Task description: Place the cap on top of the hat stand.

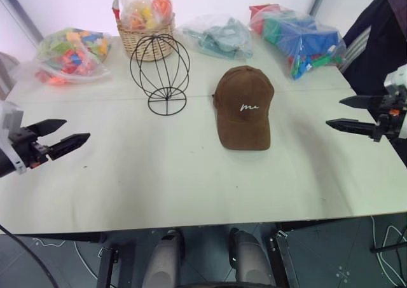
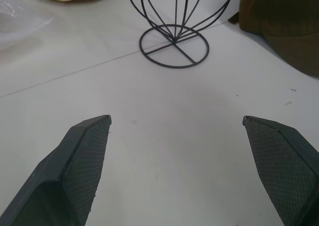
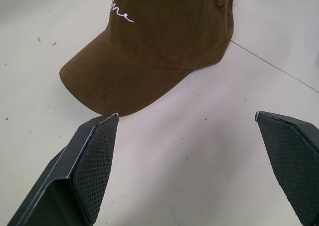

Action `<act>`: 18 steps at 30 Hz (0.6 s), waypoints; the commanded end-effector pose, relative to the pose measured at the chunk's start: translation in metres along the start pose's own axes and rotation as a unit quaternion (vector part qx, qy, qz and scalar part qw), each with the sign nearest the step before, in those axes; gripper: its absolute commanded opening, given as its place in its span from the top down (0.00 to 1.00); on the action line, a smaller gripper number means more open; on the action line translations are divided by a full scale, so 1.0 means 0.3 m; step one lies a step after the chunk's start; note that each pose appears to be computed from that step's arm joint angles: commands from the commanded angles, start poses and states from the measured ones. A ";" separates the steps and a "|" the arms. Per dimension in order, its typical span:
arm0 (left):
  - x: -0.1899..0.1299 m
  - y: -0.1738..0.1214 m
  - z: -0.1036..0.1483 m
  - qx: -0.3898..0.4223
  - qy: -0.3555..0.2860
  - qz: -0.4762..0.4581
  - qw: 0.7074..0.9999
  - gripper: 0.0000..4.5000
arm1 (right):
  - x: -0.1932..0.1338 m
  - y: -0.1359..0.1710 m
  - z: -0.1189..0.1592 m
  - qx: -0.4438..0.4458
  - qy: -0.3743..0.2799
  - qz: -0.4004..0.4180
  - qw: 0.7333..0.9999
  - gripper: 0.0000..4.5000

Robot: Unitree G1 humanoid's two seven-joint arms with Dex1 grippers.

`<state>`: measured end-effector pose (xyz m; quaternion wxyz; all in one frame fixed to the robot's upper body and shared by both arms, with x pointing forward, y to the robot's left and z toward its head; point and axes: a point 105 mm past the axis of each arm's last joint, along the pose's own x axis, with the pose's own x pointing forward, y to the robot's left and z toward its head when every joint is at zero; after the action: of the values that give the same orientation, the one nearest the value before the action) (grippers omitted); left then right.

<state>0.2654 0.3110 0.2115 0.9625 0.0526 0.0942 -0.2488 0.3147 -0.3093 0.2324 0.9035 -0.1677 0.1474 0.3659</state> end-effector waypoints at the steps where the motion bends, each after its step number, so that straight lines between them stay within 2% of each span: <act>1: -0.016 0.002 0.043 0.025 -0.008 -0.012 1.000 0.01 | -0.024 -0.007 0.039 -0.047 0.007 -0.008 0.999 0.00; 3: -0.019 -0.006 0.046 0.018 -0.005 -0.036 0.999 0.01 | -0.032 -0.015 0.048 -0.064 0.016 -0.012 0.998 0.00; 8: -0.032 -0.056 0.126 -0.003 -0.015 -0.124 0.992 0.01 | -0.034 0.001 0.080 -0.125 0.034 -0.016 0.991 0.00; 14: -0.021 -0.118 0.179 0.043 0.009 -0.183 0.982 0.01 | 0.003 0.122 0.012 -0.155 0.072 0.024 0.985 0.00; 18: 0.006 -0.141 0.212 0.061 -0.004 -0.198 0.978 0.01 | 0.045 0.207 0.046 -0.177 0.048 0.020 0.983 0.00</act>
<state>0.2576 0.2687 0.2606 0.8933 0.0677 0.0953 -0.4340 0.2840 -0.2646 0.2040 0.8392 -0.3153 0.1743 0.4073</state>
